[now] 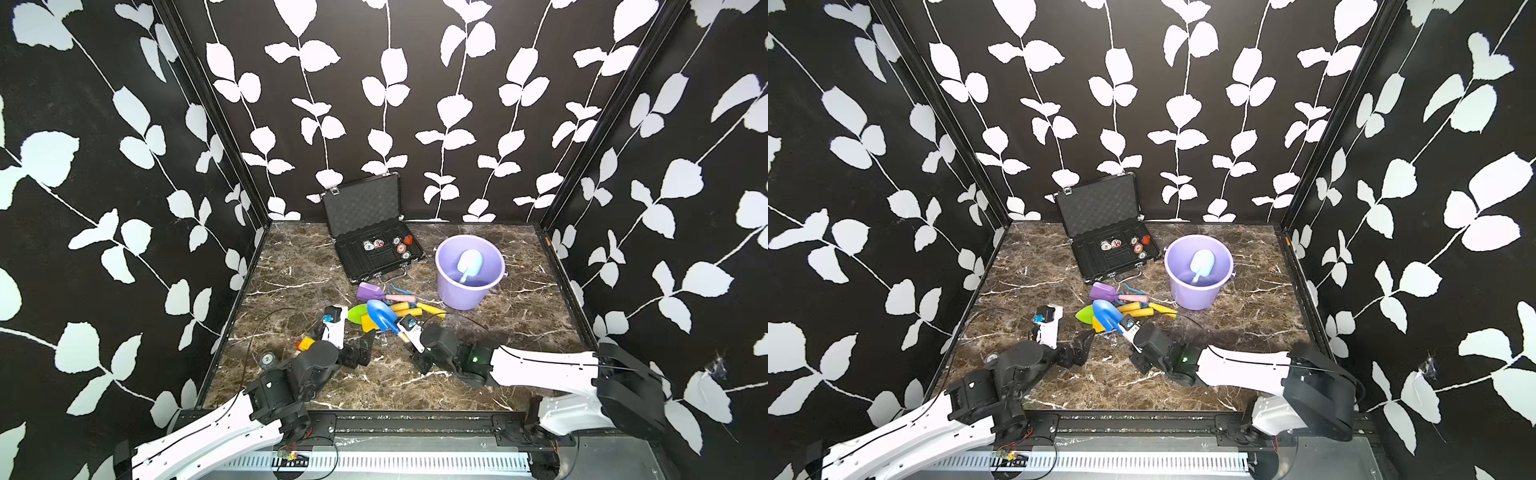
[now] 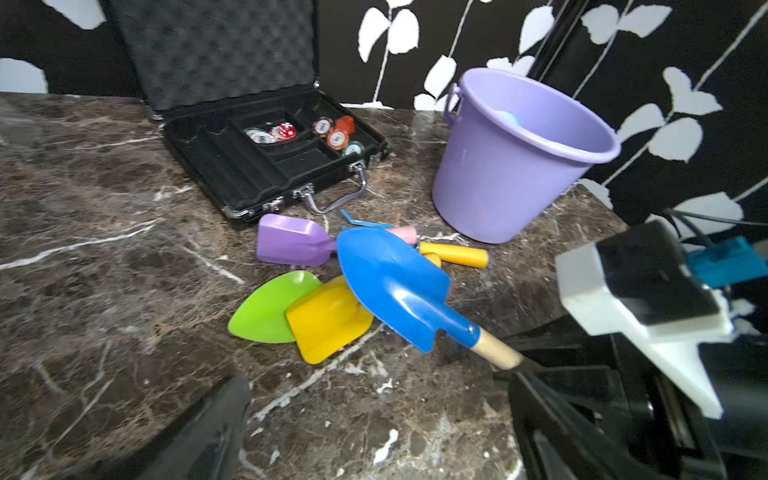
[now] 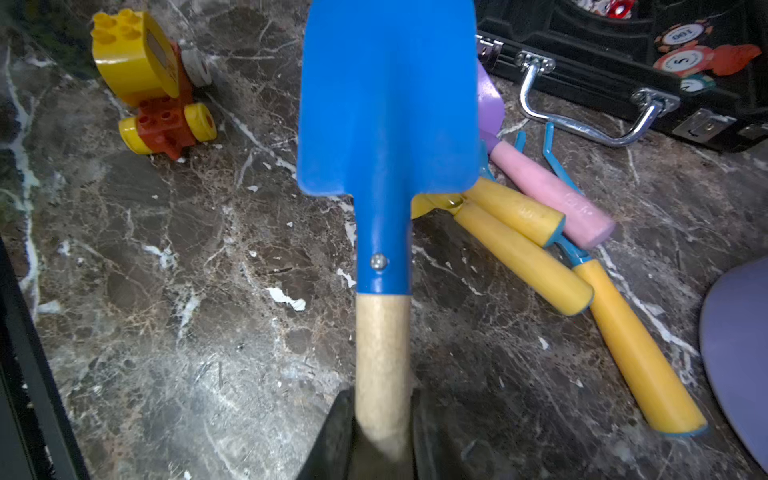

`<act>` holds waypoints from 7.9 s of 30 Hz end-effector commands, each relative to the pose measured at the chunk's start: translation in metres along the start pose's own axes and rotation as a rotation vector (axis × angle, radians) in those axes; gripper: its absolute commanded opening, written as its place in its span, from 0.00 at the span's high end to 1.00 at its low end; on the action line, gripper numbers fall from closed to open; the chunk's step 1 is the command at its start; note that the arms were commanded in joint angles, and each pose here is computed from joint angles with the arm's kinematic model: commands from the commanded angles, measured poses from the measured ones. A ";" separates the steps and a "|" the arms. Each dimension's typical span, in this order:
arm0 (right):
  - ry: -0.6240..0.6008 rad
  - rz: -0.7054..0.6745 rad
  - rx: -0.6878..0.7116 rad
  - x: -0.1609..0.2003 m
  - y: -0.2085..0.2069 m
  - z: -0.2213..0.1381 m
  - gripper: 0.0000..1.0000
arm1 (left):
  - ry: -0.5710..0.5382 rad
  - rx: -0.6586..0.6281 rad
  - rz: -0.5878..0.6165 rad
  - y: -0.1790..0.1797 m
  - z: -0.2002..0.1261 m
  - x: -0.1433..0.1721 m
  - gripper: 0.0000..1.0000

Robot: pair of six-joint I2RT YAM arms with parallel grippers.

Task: Organize the gardening tools
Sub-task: Pick up the gardening tool from the center of the board, then place the gardening tool in the container, then pick up the gardening tool from the center of the board.

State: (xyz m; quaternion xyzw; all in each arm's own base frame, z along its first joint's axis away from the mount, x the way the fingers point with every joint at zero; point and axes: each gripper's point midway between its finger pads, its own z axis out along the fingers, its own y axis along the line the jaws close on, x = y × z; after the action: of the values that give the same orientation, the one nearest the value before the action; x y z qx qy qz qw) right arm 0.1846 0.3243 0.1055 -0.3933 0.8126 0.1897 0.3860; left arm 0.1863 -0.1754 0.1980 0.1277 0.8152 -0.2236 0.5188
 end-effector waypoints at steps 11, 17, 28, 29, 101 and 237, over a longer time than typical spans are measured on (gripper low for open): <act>-0.163 0.071 -0.012 -0.011 -0.008 -0.040 1.00 | 0.040 0.247 -0.066 -0.046 0.033 -0.033 0.01; -0.182 0.078 -0.027 -0.007 -0.008 -0.050 1.00 | 0.066 0.349 -0.068 -0.071 0.043 -0.043 0.03; -0.207 0.098 -0.050 -0.001 -0.008 -0.062 1.00 | 0.091 0.375 -0.107 -0.078 0.061 -0.045 0.22; -0.207 0.099 -0.050 -0.001 -0.009 -0.063 1.00 | 0.089 0.376 -0.110 -0.079 0.062 -0.045 0.24; -0.163 0.436 0.715 0.076 -0.151 -0.176 0.01 | -0.245 0.442 0.504 -0.195 0.240 -0.214 1.00; 0.414 0.142 0.050 0.008 -0.041 0.091 0.42 | -0.185 -0.241 -0.116 0.079 -0.010 -0.006 0.01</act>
State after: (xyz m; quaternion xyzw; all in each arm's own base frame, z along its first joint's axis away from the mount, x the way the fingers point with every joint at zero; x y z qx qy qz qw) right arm 0.2569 0.3541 0.0257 -0.3730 0.8997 0.1108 0.1977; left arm 0.2141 -0.0970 0.1773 -0.0162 0.7994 -0.1546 0.5803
